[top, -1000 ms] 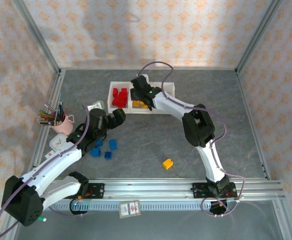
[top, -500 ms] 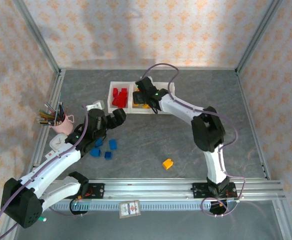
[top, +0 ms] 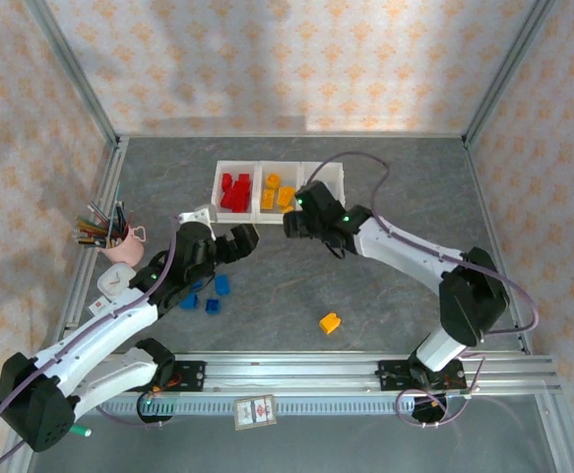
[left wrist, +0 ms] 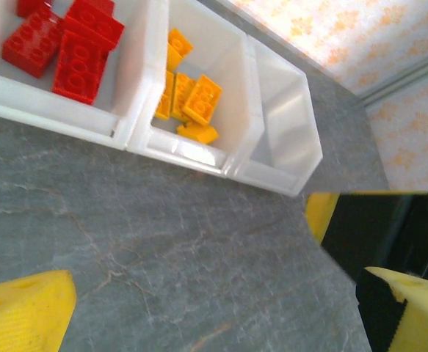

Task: Sort the legos into containers by color
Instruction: Pick up the lego from the bottom-center of the table.

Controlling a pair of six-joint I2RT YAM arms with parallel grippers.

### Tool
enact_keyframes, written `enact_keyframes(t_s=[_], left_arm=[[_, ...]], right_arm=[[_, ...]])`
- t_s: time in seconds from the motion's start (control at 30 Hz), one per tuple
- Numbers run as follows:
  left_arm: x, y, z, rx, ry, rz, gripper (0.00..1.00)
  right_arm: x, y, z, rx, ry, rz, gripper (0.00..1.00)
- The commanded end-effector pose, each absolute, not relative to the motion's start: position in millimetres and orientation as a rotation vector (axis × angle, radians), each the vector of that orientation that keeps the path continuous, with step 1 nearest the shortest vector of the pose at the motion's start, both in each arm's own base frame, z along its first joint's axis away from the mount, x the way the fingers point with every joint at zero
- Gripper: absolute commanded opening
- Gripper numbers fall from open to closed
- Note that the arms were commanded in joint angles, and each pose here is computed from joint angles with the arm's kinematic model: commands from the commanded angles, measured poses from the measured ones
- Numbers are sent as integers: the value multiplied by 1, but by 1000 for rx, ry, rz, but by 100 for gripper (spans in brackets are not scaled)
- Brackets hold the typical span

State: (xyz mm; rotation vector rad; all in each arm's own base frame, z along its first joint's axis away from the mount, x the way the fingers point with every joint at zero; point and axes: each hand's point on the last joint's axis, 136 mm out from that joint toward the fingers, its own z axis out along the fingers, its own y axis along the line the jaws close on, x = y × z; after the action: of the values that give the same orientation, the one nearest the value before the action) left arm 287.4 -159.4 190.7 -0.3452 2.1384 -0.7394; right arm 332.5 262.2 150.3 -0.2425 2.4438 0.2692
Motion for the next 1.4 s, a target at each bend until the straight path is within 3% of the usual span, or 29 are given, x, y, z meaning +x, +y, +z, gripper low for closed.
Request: enact_keyframes(t_s=[0.0,0.37,0.63,1.37], left_arm=[[277,-165,185,-362,2150,-769,99],[250,-191,159,-332,2236,-842,99],[239,-193,151,-295,2271,-865,99],[239,-192,144,-283,2296,-833,99]], right_arm=[[297,244,148,-240,2468,196,87],[204,224,82,-272,2688,132,86],[160,219,50,-289,2779,117,84],[132,210,16,-357,2860,71,59]])
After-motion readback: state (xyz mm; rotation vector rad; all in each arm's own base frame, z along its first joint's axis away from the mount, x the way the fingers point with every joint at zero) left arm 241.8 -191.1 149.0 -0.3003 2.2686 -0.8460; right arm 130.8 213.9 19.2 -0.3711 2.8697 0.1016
